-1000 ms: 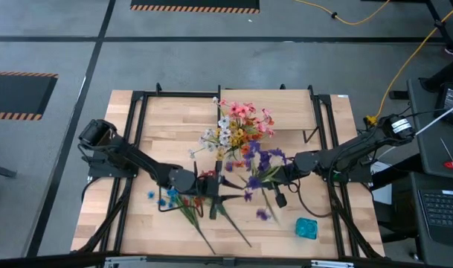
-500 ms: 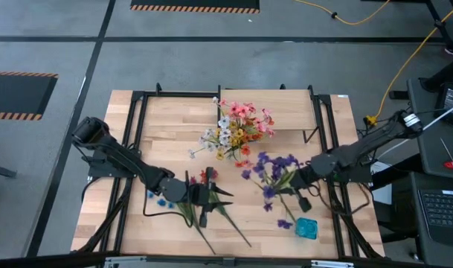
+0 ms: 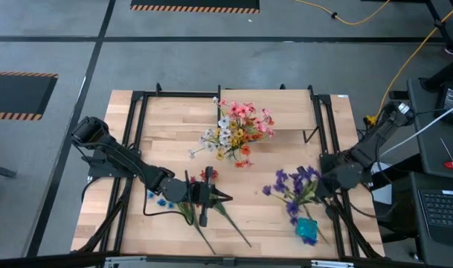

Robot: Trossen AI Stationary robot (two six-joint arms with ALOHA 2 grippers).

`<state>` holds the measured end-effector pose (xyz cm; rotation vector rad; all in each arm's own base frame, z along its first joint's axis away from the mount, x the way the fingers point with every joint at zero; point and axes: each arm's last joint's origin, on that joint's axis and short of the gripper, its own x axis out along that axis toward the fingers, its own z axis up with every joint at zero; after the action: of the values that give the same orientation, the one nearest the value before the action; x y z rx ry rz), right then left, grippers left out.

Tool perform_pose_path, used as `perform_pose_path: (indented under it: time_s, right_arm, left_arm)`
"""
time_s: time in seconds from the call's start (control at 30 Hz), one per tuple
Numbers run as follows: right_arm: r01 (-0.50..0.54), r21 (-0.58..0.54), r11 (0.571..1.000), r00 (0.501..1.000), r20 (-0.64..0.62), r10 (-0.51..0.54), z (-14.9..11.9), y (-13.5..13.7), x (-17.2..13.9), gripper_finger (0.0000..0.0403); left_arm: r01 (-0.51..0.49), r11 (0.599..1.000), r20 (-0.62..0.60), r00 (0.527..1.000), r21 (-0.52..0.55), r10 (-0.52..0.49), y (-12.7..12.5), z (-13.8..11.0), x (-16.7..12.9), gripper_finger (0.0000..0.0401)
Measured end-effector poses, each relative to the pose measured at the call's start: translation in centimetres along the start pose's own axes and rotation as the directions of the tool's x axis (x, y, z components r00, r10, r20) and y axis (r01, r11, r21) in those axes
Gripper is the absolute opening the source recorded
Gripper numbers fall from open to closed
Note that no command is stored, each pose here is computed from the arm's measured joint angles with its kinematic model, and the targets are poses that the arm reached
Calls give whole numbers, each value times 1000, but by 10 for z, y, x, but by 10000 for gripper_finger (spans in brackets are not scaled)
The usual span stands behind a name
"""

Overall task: Pick and place flowers into a vace then onto a shelf
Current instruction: Put the violet flowers into the blue vase

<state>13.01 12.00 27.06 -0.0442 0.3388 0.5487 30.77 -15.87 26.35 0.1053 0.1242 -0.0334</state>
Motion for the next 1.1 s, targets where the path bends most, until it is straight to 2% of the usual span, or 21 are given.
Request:
perform_pose_path:
  time_s: [0.1,0.2,0.37,0.43,0.57,0.8,1.1]
  right_arm:
    - [-32,4,999,999,-27,33,-3,8,-7,0]
    - [-16,8,1000,995,-100,17,-5,16,-15,0]
    - [-96,-63,993,993,-80,91,14,33,-31,0]
    - [-96,-98,991,992,-97,87,17,36,-37,0]
    - [-68,-106,992,991,-125,54,19,39,-47,0]
    - [-112,-133,985,988,-118,96,18,41,-57,0]
    - [-119,-176,977,990,-98,103,20,39,-61,0]
  left_arm:
    - [-35,999,-1,999,-40,35,1,0,0,2]
    - [-78,994,-2,997,-71,78,2,0,0,3]
    - [-132,985,-4,991,-113,133,4,0,0,2]
    - [-150,982,-5,989,-114,151,4,0,0,3]
    - [-184,974,-5,983,-130,185,5,0,0,2]
    - [-227,964,-1,973,-137,229,7,1,-1,2]
    - [-226,959,15,973,-173,232,7,3,-1,2]
